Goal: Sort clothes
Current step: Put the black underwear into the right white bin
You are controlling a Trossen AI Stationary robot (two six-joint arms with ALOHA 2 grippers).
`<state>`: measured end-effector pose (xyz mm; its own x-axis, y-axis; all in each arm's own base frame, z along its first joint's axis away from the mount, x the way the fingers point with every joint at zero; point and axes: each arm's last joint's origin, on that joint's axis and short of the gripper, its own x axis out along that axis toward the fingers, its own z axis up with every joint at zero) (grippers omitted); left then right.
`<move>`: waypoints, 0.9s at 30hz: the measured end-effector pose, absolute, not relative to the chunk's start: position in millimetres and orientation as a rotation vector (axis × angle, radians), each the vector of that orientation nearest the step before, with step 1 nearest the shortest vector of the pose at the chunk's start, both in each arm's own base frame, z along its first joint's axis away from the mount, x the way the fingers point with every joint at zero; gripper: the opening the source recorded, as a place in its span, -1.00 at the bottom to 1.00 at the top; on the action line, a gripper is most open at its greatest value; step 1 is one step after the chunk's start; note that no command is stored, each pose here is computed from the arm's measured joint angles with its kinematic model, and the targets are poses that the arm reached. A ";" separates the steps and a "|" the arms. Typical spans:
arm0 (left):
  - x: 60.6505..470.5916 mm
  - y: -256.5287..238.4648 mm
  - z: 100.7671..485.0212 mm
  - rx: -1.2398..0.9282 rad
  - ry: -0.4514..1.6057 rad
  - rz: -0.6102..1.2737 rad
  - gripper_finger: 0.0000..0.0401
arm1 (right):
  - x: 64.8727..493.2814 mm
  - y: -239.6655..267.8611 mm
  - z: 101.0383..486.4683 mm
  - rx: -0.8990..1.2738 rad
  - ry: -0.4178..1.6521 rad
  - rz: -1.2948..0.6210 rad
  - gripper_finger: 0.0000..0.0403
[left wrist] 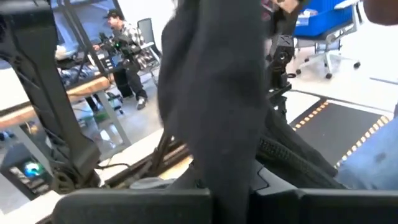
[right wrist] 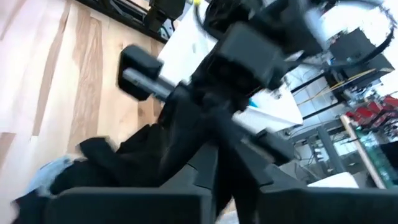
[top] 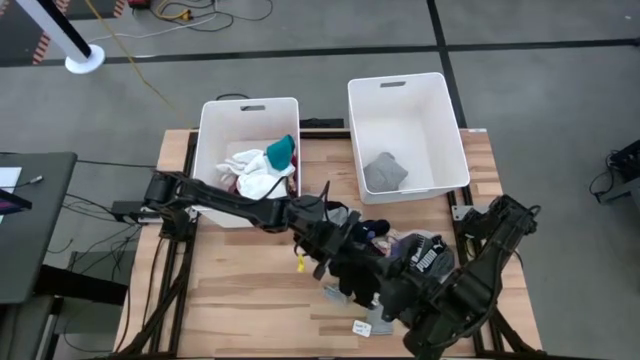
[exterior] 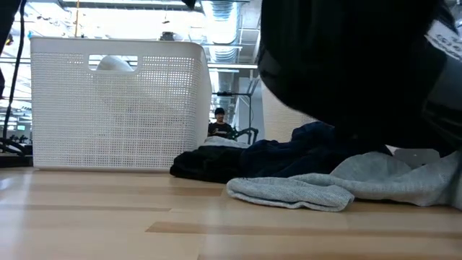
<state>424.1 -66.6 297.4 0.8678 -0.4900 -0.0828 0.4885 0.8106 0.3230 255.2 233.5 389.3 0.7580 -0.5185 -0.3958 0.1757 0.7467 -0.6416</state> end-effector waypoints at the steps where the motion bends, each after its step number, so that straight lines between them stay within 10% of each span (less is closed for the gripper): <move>1: 424.0 -66.6 301.5 0.357 0.000 -0.524 -0.99 | 253.4 233.8 388.8 -0.609 0.603 -0.404 -0.70; 15: 415.5 -63.5 369.3 0.512 0.110 -0.484 -1.00 | 221.5 251.2 384.0 -0.389 0.629 -0.369 0.20; 27: 389.6 -60.0 442.6 0.541 0.107 -0.483 -1.00 | 225.1 255.4 351.8 -0.365 0.627 -0.450 0.26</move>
<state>389.6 -60.0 442.6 0.8828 -0.4136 -0.2226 0.4689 0.7483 0.4692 225.1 255.4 351.8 0.7201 -0.5049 -0.4760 0.2896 0.8420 -0.4551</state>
